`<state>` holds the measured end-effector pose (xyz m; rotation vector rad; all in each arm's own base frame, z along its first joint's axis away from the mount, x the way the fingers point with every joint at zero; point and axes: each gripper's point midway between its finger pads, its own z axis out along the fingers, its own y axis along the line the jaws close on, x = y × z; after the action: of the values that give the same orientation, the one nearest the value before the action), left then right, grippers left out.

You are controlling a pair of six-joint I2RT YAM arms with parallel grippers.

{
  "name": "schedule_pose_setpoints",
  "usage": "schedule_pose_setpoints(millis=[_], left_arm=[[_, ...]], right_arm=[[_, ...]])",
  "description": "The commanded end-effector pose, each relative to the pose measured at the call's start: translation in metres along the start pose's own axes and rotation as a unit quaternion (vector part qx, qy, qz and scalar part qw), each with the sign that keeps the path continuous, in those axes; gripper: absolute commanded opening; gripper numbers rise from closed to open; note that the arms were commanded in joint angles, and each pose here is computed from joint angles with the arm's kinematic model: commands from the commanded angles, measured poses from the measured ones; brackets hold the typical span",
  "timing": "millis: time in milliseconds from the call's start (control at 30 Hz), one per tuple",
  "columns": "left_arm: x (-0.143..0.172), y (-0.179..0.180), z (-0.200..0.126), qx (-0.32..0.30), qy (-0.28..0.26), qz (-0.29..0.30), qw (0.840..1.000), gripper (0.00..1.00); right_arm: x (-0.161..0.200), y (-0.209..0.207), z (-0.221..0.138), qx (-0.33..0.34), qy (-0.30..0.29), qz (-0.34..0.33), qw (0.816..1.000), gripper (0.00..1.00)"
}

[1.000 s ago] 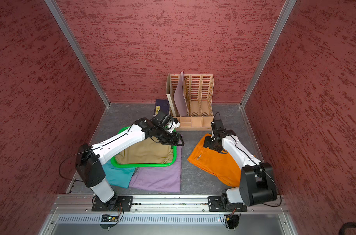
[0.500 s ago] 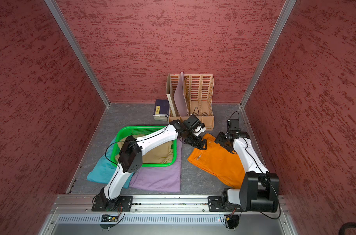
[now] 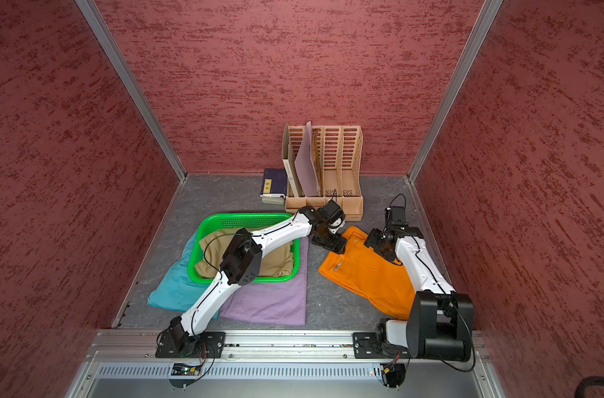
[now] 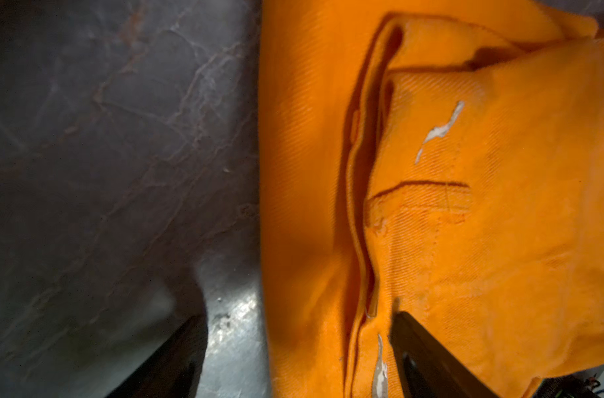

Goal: Put the folded long pants in the basket
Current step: Pick up the long pant at the center of the board.

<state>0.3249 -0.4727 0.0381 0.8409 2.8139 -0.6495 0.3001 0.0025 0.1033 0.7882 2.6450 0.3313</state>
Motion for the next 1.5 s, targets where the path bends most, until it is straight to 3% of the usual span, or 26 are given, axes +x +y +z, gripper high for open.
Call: schedule_pose_setpoints(millis=[0,67,200,500,767,1067,1200,1267,1333,1400,1467], left_arm=[[0.014,-0.014,0.013,0.054,0.024,0.000,0.998,0.84],[0.019,-0.021,0.015,0.085,0.027,-0.004,0.996,0.80],[0.025,-0.018,0.022,0.084,0.034,-0.014,0.996,0.73],[0.034,-0.020,0.042,0.082,0.048,-0.029,0.995,0.46],[0.029,-0.025,0.038,0.085,0.042,-0.040,0.995,0.01],[0.024,-0.007,0.003,0.025,0.026,-0.064,0.997,0.00],[0.024,-0.006,-0.008,0.048,0.022,-0.083,0.995,0.02],[0.023,-0.011,-0.011,0.073,0.020,-0.088,0.993,0.16],[0.021,-0.016,-0.013,0.101,0.017,-0.091,0.991,0.21],[0.019,-0.021,-0.017,0.128,0.013,-0.097,0.987,0.37],[0.016,-0.025,-0.019,0.150,0.009,-0.100,0.984,0.45]], right_arm=[[-0.003,0.000,0.000,-0.008,-0.009,0.004,1.000,0.68],[-0.004,0.000,0.000,-0.006,-0.009,0.004,1.000,0.68],[-0.003,0.002,0.001,-0.011,-0.005,0.004,1.000,0.68],[0.000,0.000,0.006,-0.009,0.003,0.003,1.000,0.68],[0.000,-0.002,0.007,-0.005,0.003,0.002,1.000,0.67],[0.001,-0.002,0.008,-0.003,0.004,0.000,1.000,0.67],[0.012,0.003,0.019,-0.025,0.035,0.004,0.999,0.59],[0.019,0.004,0.028,-0.032,0.055,0.010,0.998,0.50],[0.026,0.002,0.038,-0.033,0.074,0.018,0.997,0.39],[0.034,0.002,0.046,-0.040,0.090,0.024,0.995,0.28],[0.042,-0.001,0.058,-0.039,0.112,0.033,0.992,0.20]])
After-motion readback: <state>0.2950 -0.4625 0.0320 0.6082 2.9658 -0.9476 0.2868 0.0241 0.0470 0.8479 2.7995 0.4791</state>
